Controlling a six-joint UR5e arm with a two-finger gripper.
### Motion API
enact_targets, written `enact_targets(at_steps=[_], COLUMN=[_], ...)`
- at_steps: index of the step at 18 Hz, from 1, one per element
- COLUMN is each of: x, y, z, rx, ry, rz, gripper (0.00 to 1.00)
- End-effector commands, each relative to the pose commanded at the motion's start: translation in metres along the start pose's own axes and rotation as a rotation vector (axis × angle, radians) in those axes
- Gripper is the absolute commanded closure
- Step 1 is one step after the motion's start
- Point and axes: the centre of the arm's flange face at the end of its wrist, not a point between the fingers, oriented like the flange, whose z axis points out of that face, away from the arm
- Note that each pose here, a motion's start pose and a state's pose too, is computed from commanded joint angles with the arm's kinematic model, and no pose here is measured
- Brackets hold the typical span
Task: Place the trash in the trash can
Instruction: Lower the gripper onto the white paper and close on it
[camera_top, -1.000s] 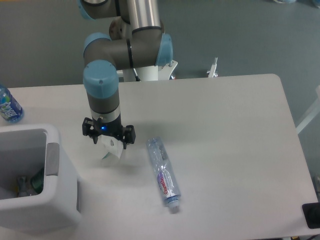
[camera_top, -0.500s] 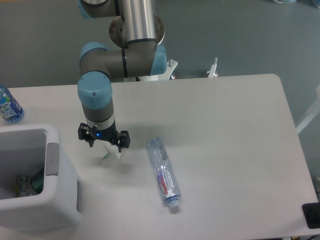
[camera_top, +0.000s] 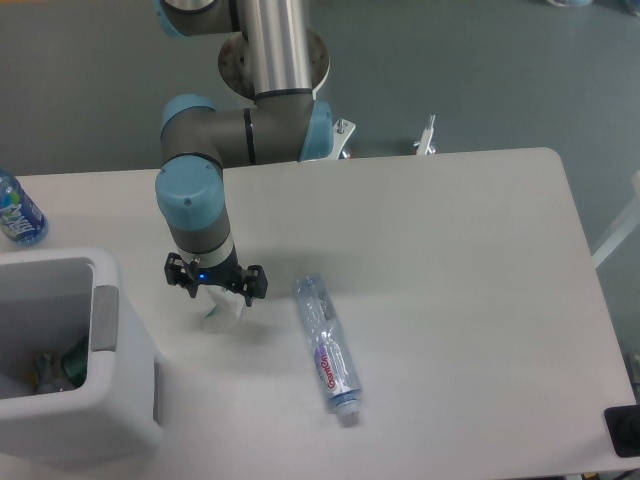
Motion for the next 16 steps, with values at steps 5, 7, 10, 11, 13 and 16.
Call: enact_targets(at_steps=[5, 7, 10, 11, 13, 16], x=[-0.014, -0.020, -0.028, -0.029, -0.034, -0.043], y=[0.004, 0.008, 0.011, 0.012, 0.012, 0.014], z=[0.012, 0.015, 0.017, 0.017, 0.013, -0.013], rx=[-0.045, -0.059, -0.081, -0.081, -0.076, -0.038], ry=[-0.060, -0.066, -0.058, -0.058, -0.060, -0.066], rz=[-0.013, -0.023, -0.031, -0.029, -0.034, -0.036], gripper=[0.60, 0.81, 0.95, 0.97, 1.00, 1.00])
